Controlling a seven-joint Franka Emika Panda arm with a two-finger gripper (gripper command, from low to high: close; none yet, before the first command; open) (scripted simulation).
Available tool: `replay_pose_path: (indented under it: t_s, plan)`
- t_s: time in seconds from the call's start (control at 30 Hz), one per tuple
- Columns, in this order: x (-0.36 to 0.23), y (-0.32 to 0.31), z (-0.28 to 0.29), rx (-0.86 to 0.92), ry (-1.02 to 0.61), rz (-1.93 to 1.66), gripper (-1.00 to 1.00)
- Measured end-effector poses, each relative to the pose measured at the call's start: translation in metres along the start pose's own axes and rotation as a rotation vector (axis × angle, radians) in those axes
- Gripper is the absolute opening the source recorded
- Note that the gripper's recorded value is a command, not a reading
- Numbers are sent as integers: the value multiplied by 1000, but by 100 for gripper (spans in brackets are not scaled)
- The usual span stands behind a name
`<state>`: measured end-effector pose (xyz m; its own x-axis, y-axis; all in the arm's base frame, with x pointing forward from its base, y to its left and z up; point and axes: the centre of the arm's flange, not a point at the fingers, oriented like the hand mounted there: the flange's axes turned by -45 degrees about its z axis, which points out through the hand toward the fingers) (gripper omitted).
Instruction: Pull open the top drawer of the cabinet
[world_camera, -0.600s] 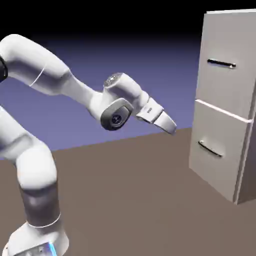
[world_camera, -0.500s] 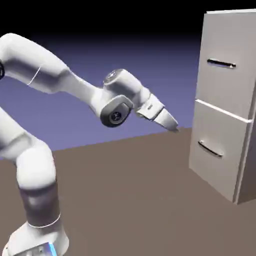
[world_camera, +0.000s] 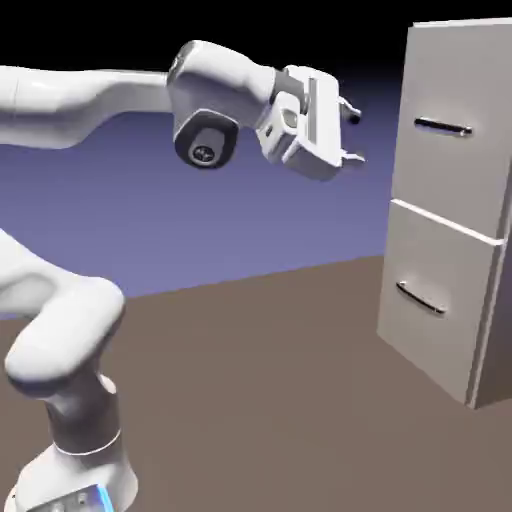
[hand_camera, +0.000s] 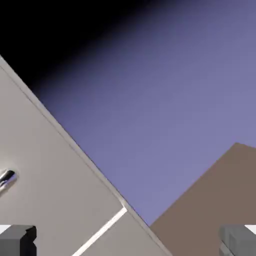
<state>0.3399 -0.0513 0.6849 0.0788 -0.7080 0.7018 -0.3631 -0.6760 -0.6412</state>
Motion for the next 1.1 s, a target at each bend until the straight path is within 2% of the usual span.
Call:
replay_pose_path:
  t_s: [0.3,0.57,0.83,1.1]
  plan:
    - [7,-66,-37,141,137,266,0]
    - [-23,-126,-23,276,167,426,0]
    - [-72,-165,49,371,110,551,0]
    - [-123,-157,169,397,-5,693,0]
